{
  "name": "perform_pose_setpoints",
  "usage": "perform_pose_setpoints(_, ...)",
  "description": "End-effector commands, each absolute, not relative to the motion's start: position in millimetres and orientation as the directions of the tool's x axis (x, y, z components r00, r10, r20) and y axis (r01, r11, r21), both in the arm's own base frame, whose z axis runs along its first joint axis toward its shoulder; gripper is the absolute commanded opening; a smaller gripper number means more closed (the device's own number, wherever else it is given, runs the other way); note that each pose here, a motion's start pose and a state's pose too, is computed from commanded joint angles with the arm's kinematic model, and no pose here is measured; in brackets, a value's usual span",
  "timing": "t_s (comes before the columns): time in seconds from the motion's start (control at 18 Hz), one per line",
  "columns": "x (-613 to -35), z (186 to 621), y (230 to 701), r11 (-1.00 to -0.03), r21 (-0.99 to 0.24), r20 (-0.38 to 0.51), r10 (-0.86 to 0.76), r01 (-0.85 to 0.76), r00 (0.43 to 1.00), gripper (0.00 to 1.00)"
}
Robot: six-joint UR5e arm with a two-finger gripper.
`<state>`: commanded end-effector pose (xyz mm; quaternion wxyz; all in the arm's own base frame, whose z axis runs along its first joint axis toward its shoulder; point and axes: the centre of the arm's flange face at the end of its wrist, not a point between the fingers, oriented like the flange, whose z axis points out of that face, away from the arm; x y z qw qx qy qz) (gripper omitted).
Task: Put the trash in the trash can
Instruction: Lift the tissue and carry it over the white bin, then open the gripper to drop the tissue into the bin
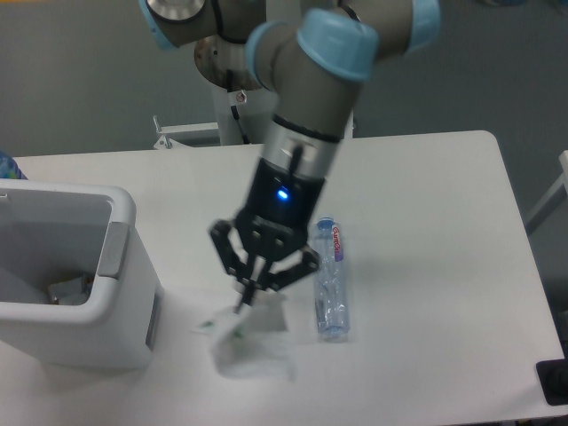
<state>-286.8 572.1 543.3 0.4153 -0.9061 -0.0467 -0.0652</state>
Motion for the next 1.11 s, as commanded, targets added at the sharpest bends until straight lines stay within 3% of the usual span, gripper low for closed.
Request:
perform_pose_setpoints(0.5,-171,550,567,-0.669,-0.741,0.155,-0.104,0.046,0.982,0.03)
perform_pose_setpoints(0.56,-162,547,568,-0.672,-0.739,0.155,-0.120,0.035,0.981,0.12)
perform_pose_setpoints(0.61,-154,544,570,-0.674,-0.738,0.155,-0.135,0.024,0.979,0.32)
perform_pose_setpoints(0.67,-148,541,571,-0.677,-0.736,0.157,-0.144,0.018,0.977,0.45)
perform_pose_setpoints(0.72,-148,538,573,-0.679,-0.734,0.153,-0.154,0.008,0.976,0.76)
perform_pose_setpoints(0.78,-149,536,575,-0.679,-0.734,0.145,-0.163,-0.004,0.976,1.00)
perform_pose_setpoints(1.11,-149,539,575,-0.675,-0.737,0.138,-0.167,-0.011,0.976,1.00)
